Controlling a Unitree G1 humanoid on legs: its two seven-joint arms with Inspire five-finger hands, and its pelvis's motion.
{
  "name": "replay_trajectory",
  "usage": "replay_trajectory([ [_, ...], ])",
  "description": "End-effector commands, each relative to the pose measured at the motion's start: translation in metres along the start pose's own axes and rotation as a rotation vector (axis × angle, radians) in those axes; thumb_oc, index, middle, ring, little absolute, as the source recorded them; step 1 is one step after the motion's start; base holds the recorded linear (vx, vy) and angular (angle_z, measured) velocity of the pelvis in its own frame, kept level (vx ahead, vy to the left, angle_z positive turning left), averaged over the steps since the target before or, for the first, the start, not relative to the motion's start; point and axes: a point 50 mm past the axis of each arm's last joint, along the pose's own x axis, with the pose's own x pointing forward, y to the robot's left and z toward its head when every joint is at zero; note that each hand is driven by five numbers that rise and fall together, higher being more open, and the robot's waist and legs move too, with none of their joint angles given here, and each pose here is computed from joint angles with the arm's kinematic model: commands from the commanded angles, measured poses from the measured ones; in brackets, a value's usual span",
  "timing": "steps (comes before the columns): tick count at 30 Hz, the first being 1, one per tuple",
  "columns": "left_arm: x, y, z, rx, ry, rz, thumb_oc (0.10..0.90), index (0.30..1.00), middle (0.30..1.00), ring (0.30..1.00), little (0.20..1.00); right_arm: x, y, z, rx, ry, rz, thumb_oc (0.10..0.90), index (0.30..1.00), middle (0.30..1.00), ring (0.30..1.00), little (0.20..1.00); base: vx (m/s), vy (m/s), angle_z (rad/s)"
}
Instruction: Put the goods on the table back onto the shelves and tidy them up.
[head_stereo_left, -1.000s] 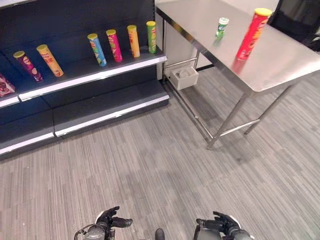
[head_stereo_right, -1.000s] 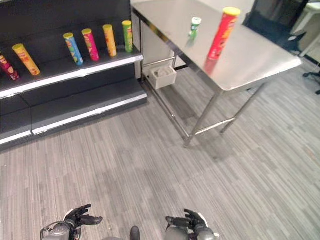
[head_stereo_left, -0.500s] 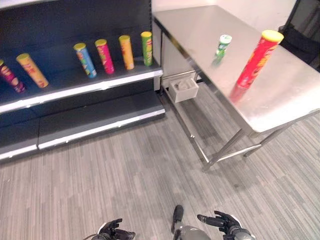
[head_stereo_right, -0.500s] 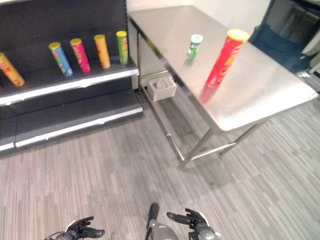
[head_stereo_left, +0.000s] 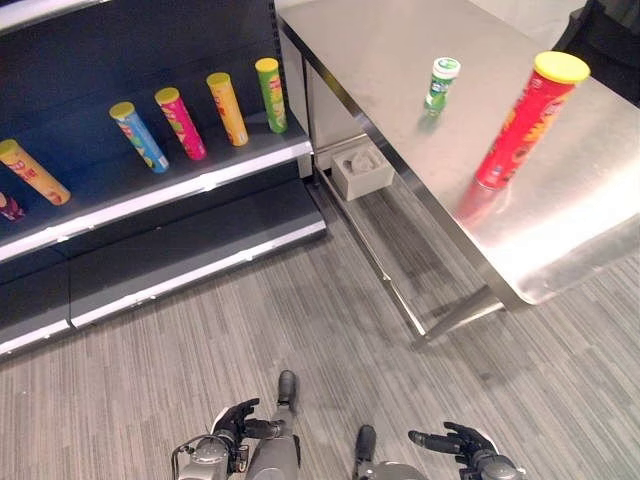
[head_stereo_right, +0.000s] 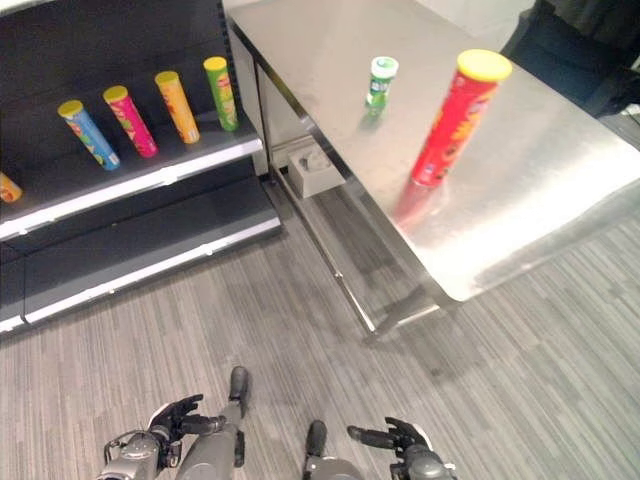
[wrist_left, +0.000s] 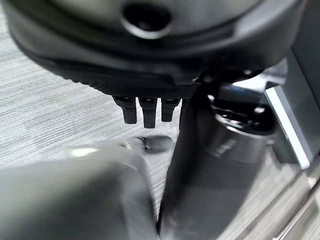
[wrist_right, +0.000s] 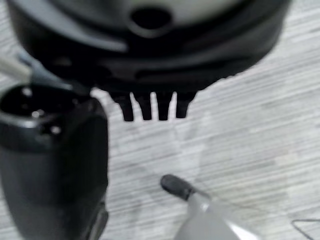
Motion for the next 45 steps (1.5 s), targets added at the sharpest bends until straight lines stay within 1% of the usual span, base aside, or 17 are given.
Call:
replay_trajectory([
  [1, -0.005, 0.016, -0.011, 0.071, 0.012, 0.034, 0.8, 0.9, 0.9, 0.9, 0.9, 0.0, -0.008, 0.01, -0.037, -0.054, -0.019, 0.8, 0.9, 0.9, 0.9, 0.9, 0.16, 0.194, -0.72],
  [13, -0.003, 0.043, 0.011, 0.071, -0.035, 0.119, 0.8, 0.9, 0.9, 0.9, 0.9, 0.004, 0.007, 0.035, -0.002, -0.11, 0.019, 0.8, 0.9, 0.9, 0.9, 0.9, 0.07, 0.166, -0.43],
  [18, -0.003, 0.045, 0.012, 0.085, -0.036, 0.127, 0.8, 0.9, 0.9, 0.9, 0.9, 0.004, 0.002, 0.032, 0.001, -0.095, 0.001, 0.8, 0.9, 0.9, 0.9, 0.9, 0.1, -0.075, -0.21],
  [27, -0.003, 0.037, 0.002, 0.103, -0.004, 0.105, 0.8, 0.9, 0.9, 0.9, 0.9, -0.003, -0.015, -0.026, 0.051, 0.109, -0.087, 0.8, 0.9, 0.9, 0.9, 0.9, 0.11, -0.127, 0.09],
  [30, -0.004, 0.039, -0.001, 0.083, -0.004, 0.114, 0.8, 0.9, 0.9, 0.9, 0.9, -0.009, -0.03, -0.045, 0.165, 0.163, -0.154, 0.8, 0.9, 0.9, 0.9, 0.9, 0.09, -0.07, -0.13],
  [32, -0.007, 0.045, -0.005, 0.062, -0.001, 0.121, 0.8, 0.9, 0.9, 0.9, 0.9, -0.015, -0.055, -0.052, 0.288, 0.156, -0.247, 0.8, 0.9, 0.9, 0.9, 0.9, 0.15, -0.031, -0.13],
  [33, -0.011, 0.05, -0.016, 0.061, 0.026, 0.124, 0.8, 0.9, 0.9, 0.9, 0.9, -0.026, -0.107, -0.035, 0.435, 0.012, -0.411, 0.8, 0.9, 0.9, 0.9, 0.9, 0.14, -0.007, -0.04],
  [34, -0.011, 0.05, -0.016, 0.062, 0.027, 0.123, 0.8, 0.9, 0.9, 0.9, 0.9, -0.026, -0.107, -0.036, 0.436, 0.014, -0.412, 0.8, 0.9, 0.9, 0.9, 0.9, 0.13, 0.015, -0.05],
  [35, -0.012, 0.049, -0.022, 0.073, 0.047, 0.115, 0.8, 0.9, 0.9, 0.9, 0.9, -0.034, -0.131, -0.021, 0.462, -0.087, -0.475, 0.8, 0.9, 0.9, 0.9, 0.9, 0.08, 0.03, -0.13],
  [36, -0.015, 0.049, -0.034, 0.087, 0.085, 0.11, 0.8, 0.9, 0.9, 0.9, 0.9, -0.057, -0.174, 0.018, 0.436, -0.312, -0.577, 0.8, 0.9, 0.9, 0.9, 0.9, 0.07, 0.031, -0.2],
  [37, -0.015, 0.048, -0.034, 0.087, 0.085, 0.109, 0.8, 0.9, 0.9, 0.9, 0.9, -0.057, -0.174, 0.017, 0.437, -0.311, -0.577, 0.8, 0.9, 0.9, 0.9, 0.9, 0.05, 0.03, -0.24],
  [39, -0.018, 0.048, -0.044, 0.1, 0.12, 0.107, 0.8, 0.9, 0.9, 0.9, 0.9, -0.093, -0.206, 0.076, 0.349, -0.607, -0.63, 0.8, 0.9, 0.9, 0.9, 0.9, 0.01, 0.022, -0.16],
  [40, -0.021, 0.048, -0.055, 0.117, 0.156, 0.103, 0.8, 0.9, 0.9, 0.9, 0.9, -0.145, -0.222, 0.14, 0.213, -0.936, -0.636, 0.8, 0.9, 0.9, 0.9, 0.9, 0.01, 0.027, -0.24],
  [41, -0.023, 0.048, -0.059, 0.134, 0.163, 0.091, 0.8, 0.9, 0.9, 0.9, 0.9, -0.19, -0.219, 0.18, 0.103, -1.181, -0.63, 0.8, 0.9, 0.9, 0.9, 0.9, 0.01, 0.022, -0.22],
  [42, -0.023, 0.048, -0.059, 0.143, 0.158, 0.084, 0.8, 0.9, 0.9, 0.9, 0.9, -0.208, -0.22, 0.195, 0.062, -1.269, -0.636, 0.8, 0.9, 0.9, 0.9, 0.9, 0.01, 0.01, -0.15],
  [44, -0.023, 0.047, -0.059, 0.142, 0.158, 0.083, 0.8, 0.9, 0.9, 0.9, 0.9, -0.208, -0.22, 0.195, 0.06, -1.269, -0.636, 0.8, 0.9, 0.9, 0.9, 0.9, 0.0, 0.0, 0.0],
  [45, -0.024, 0.048, -0.059, 0.147, 0.149, 0.074, 0.8, 0.9, 0.9, 0.9, 0.9, -0.233, -0.216, 0.218, 0.031, -1.415, -0.6, 0.8, 0.9, 0.9, 0.9, 0.9, -0.01, 0.006, 0.07],
])
